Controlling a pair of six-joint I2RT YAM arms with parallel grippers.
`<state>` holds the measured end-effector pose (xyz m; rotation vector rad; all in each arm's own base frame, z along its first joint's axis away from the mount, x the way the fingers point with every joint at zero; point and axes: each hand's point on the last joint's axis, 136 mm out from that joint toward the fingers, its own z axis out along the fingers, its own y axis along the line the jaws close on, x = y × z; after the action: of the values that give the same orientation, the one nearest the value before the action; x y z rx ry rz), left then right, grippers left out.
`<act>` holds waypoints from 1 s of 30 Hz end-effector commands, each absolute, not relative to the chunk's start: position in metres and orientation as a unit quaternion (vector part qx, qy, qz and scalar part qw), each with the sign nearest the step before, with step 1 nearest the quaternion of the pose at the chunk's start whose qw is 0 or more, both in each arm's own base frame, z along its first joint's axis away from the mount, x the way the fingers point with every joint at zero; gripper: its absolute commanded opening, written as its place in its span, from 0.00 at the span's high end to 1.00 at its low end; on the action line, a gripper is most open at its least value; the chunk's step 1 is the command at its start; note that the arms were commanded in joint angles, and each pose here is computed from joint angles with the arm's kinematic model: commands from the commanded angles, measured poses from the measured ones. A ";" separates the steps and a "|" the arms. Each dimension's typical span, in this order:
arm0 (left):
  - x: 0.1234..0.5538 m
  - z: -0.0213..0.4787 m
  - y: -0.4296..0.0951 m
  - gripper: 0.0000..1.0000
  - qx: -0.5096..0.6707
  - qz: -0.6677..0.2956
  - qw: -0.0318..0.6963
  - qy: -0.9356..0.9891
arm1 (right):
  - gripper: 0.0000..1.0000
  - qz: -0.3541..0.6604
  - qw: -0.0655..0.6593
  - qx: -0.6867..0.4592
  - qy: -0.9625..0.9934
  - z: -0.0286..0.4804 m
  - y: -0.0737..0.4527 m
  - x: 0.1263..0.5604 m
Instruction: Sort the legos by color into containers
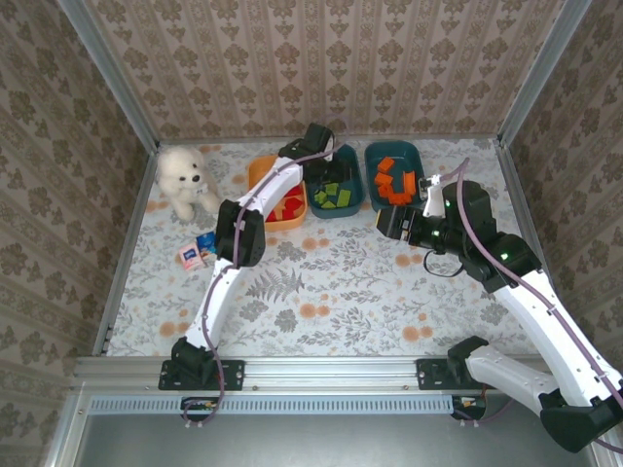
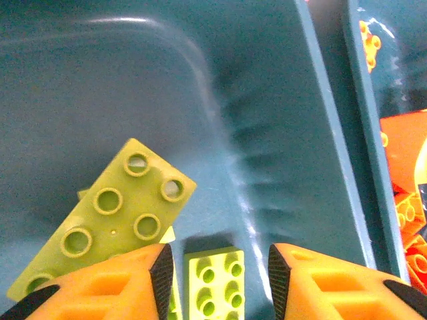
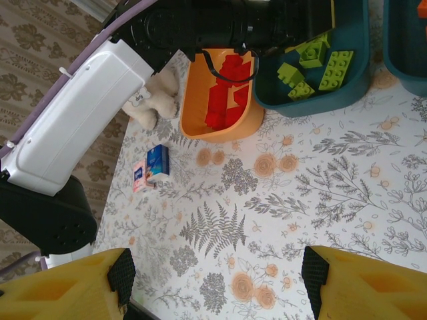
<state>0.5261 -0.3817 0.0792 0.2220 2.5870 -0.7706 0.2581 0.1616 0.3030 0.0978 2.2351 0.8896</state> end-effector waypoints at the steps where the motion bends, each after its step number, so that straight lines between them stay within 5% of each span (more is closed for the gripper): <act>1: 0.534 0.083 -0.368 0.55 0.066 -0.264 0.221 0.937 | 0.30 0.339 0.349 0.038 0.873 0.295 0.159 0.256; 11: 0.547 0.084 -0.352 0.55 0.045 -0.248 0.228 0.940 | 0.30 0.340 0.348 0.038 0.873 0.295 0.158 0.254; 19: 0.540 0.142 -0.368 0.53 0.062 -0.276 0.267 0.921 | 0.30 0.338 0.349 0.038 0.873 0.294 0.158 0.254; 30: 0.445 0.220 -0.292 0.45 0.044 -0.215 0.298 0.929 | 0.28 0.268 0.411 0.058 0.870 0.315 0.129 0.266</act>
<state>0.4588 -0.3164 0.1764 0.1622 2.5637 -0.5983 0.2632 0.1464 0.2980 0.1312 2.2406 0.7764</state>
